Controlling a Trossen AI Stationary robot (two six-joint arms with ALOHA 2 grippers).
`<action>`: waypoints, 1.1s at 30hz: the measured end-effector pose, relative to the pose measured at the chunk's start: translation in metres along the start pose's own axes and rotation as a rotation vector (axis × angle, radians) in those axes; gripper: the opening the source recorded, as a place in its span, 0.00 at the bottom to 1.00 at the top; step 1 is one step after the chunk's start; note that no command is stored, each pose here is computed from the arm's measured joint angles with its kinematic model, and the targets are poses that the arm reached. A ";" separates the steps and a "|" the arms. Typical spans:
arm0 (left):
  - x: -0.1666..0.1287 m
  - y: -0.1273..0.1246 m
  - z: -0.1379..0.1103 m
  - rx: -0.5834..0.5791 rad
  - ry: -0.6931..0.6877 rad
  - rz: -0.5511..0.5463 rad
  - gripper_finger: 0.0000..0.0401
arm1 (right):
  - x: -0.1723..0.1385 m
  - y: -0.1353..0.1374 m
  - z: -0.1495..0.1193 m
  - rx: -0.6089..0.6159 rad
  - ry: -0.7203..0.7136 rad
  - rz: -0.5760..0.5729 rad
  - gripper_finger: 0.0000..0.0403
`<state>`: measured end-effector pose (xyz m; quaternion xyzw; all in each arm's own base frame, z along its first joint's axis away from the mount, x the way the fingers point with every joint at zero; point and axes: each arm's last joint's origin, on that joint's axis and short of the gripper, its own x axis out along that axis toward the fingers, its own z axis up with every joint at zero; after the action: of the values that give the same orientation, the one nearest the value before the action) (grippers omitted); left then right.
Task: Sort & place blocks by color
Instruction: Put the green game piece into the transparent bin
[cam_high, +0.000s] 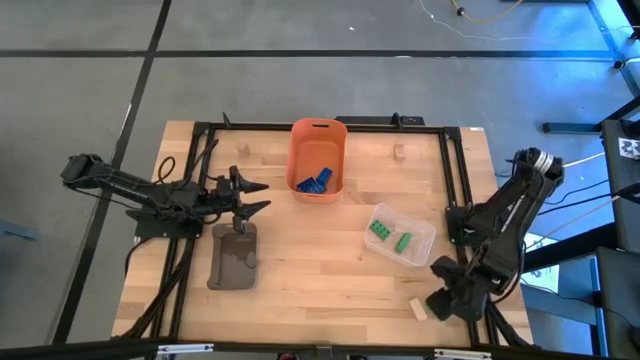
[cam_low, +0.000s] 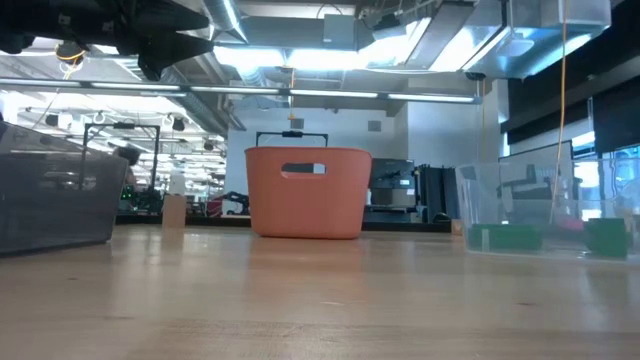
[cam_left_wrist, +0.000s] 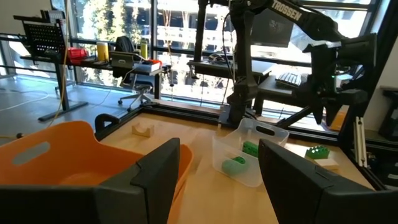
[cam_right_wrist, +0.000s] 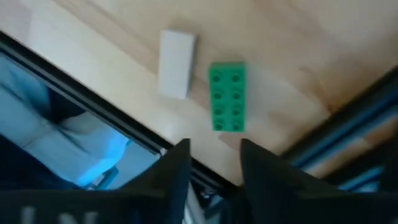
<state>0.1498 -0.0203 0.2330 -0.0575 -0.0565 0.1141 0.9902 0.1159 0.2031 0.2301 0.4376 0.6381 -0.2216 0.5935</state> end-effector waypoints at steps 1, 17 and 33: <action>0.000 0.000 0.000 -0.001 0.000 -0.001 0.52 | 0.004 0.002 -0.001 -0.001 0.000 0.006 0.38; 0.000 0.000 0.000 -0.044 -0.005 -0.002 0.52 | 0.064 0.021 -0.009 -0.101 0.049 -0.104 0.60; 0.000 0.000 0.000 -0.044 -0.004 -0.001 0.52 | 0.085 0.016 -0.005 -0.139 0.002 -0.225 0.60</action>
<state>0.1500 -0.0204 0.2333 -0.0789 -0.0609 0.1124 0.9886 0.1341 0.2403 0.1542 0.3213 0.6976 -0.2419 0.5930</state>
